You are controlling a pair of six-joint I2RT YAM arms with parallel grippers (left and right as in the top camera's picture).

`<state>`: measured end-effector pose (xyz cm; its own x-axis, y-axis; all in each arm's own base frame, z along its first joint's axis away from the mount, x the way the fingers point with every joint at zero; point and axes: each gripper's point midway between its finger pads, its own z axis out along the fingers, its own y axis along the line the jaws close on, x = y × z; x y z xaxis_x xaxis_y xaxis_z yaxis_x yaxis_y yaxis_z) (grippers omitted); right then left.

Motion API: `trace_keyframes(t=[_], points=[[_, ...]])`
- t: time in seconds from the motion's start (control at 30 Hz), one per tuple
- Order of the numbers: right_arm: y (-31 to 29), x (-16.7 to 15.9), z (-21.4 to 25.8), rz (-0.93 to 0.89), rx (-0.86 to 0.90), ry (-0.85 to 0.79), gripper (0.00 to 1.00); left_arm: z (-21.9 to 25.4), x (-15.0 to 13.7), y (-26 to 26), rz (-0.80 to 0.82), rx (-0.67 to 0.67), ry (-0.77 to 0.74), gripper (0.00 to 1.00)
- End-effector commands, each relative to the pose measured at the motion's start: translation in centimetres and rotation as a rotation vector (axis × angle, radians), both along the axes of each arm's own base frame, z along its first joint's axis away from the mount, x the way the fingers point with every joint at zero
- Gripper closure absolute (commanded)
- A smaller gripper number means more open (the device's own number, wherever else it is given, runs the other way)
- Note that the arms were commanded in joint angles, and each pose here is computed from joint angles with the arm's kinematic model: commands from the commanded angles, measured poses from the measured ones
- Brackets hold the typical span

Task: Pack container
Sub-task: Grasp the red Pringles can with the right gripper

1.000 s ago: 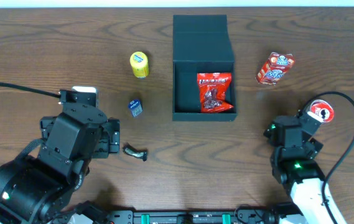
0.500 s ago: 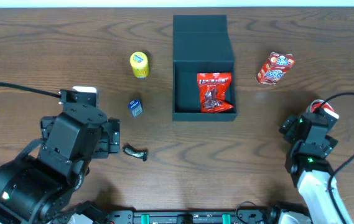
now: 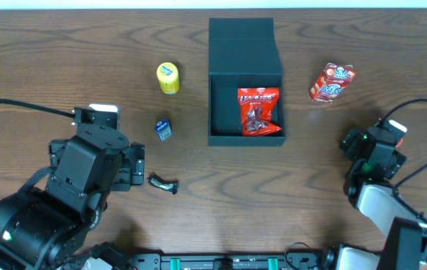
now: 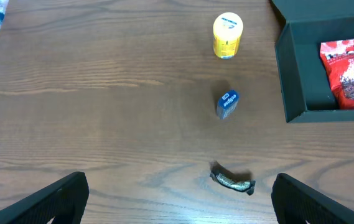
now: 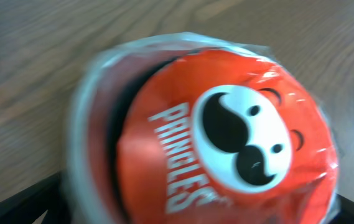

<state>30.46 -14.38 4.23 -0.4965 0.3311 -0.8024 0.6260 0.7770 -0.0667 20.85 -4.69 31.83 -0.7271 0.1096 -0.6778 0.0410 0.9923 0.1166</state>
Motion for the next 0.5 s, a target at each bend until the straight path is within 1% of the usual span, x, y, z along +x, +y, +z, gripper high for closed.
trace_keyframes(t=[0.0,0.07,0.17,0.37,0.47], points=[[-1.3,-0.5,-0.2,-0.032,-0.017,0.008,0.01,-0.2,0.2,0.1,-0.002,0.017,0.004,0.05],[-1.6,-0.3,0.0,-0.030,-0.011,-0.009,0.01,-0.3,0.5,-0.1,-0.002,0.021,0.010,0.05],[-1.2,0.4,0.2,0.031,0.000,-0.022,0.01,-0.6,0.8,-0.3,-0.002,0.029,0.024,0.05],[-1.1,0.6,0.1,0.050,-0.008,-0.021,0.01,-1.5,1.7,-1.1,-0.009,0.041,0.061,0.05],[-1.1,0.8,-0.5,0.052,-0.004,-0.015,0.01,-1.4,1.8,-1.4,-0.018,0.025,0.057,0.05]])
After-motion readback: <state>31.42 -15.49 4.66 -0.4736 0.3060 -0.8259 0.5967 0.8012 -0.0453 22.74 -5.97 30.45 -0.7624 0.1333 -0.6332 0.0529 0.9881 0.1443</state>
